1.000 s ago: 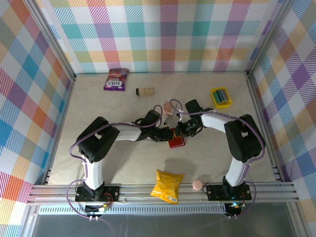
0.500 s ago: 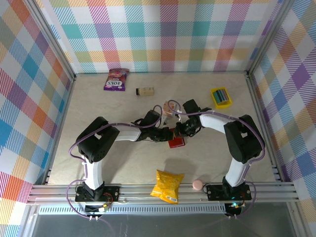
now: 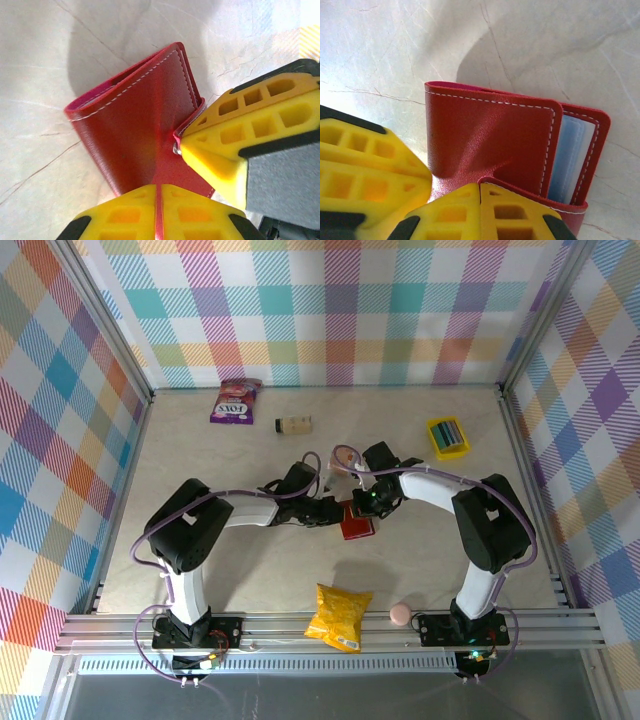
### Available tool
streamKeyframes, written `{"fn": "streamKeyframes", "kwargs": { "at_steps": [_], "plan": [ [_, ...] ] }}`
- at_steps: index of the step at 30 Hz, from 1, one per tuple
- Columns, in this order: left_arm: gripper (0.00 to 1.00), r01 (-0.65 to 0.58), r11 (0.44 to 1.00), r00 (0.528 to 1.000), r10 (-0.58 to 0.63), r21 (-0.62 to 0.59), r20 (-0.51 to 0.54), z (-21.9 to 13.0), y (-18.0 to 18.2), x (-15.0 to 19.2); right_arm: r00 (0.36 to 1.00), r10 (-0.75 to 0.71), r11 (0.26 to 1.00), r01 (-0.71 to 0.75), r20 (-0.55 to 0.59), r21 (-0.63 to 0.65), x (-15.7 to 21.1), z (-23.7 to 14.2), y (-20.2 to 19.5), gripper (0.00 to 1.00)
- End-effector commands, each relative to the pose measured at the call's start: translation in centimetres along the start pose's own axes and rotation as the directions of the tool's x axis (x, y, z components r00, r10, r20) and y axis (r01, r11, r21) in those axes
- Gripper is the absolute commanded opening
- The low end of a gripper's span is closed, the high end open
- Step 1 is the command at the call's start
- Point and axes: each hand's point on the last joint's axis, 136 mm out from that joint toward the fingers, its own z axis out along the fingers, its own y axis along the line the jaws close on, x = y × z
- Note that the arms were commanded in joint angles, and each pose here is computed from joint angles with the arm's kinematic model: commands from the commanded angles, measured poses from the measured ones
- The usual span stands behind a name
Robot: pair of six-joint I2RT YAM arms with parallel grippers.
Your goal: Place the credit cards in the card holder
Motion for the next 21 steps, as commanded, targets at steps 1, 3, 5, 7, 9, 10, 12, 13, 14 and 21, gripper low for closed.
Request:
{"fn": "streamKeyframes", "kwargs": {
  "at_steps": [1, 3, 5, 7, 9, 10, 12, 13, 14, 21],
  "plan": [
    [0.12, 0.019, 1.0, 0.999, -0.02, 0.021, 0.043, -2.3, -0.6, -0.9, 0.978, 0.1, 0.973, -0.058, -0.181, 0.225, 5.8, 3.5, -5.6, 0.0],
    [0.12, 0.035, 0.999, 0.997, -0.035, 0.001, 0.067, -3.6, -0.1, -1.0, 0.976, 0.112, 0.969, -0.065, -0.189, 0.237, 5.9, 3.7, -5.8, 0.0],
    [0.12, 0.053, 0.999, 0.995, -0.052, -0.003, 0.084, -4.9, 0.2, -0.8, 0.974, 0.123, 0.965, -0.072, -0.19, 0.253, 5.9, 3.6, -5.9, 0.0],
    [0.12, 0.054, 0.998, 0.995, -0.052, -0.023, 0.091, -6.0, 0.6, -0.1, 0.977, 0.117, 0.955, -0.062, -0.177, 0.29, 5.8, 3.2, -6.0, 0.0],
    [0.12, 0.025, 0.999, 0.994, -0.02, -0.048, 0.104, -6.9, 0.8, 0.4, 0.979, 0.114, 0.947, -0.056, -0.167, 0.316, 5.8, 3.0, -5.7, 0.0],
    [0.12, 0.018, 0.998, 0.994, -0.013, -0.052, 0.106, -7.0, 1.0, 0.5, 0.98, 0.118, 0.95, -0.064, -0.161, 0.305, 5.8, 3.2, -5.3, 0.0],
    [0.13, 0.01, 0.999, 0.995, -0.006, -0.039, 0.098, -7.0, 1.0, 0.8, 0.98, 0.123, 0.946, -0.068, -0.156, 0.317, 5.9, 3.3, -4.8, 0.0],
    [0.13, 0.009, 1.0, 0.996, -0.006, -0.029, 0.094, -6.9, 1.0, 0.9, 0.979, 0.125, 0.94, -0.066, -0.158, 0.335, 6.1, 3.3, -4.7, 0.0],
    [0.13, 0.009, 1.0, 0.996, -0.007, -0.019, 0.091, -6.8, 1.1, 1.0, 0.979, 0.126, 0.932, -0.062, -0.158, 0.357, 6.3, 3.2, -4.6, 0.0],
    [0.14, -0.002, 0.999, 0.995, 0.007, -0.043, 0.095, -7.2, 2.2, 1.8, 0.975, 0.172, 0.907, -0.101, -0.14, 0.41, 7.3, 3.6, -4.9, 0.0]
  ]
}}
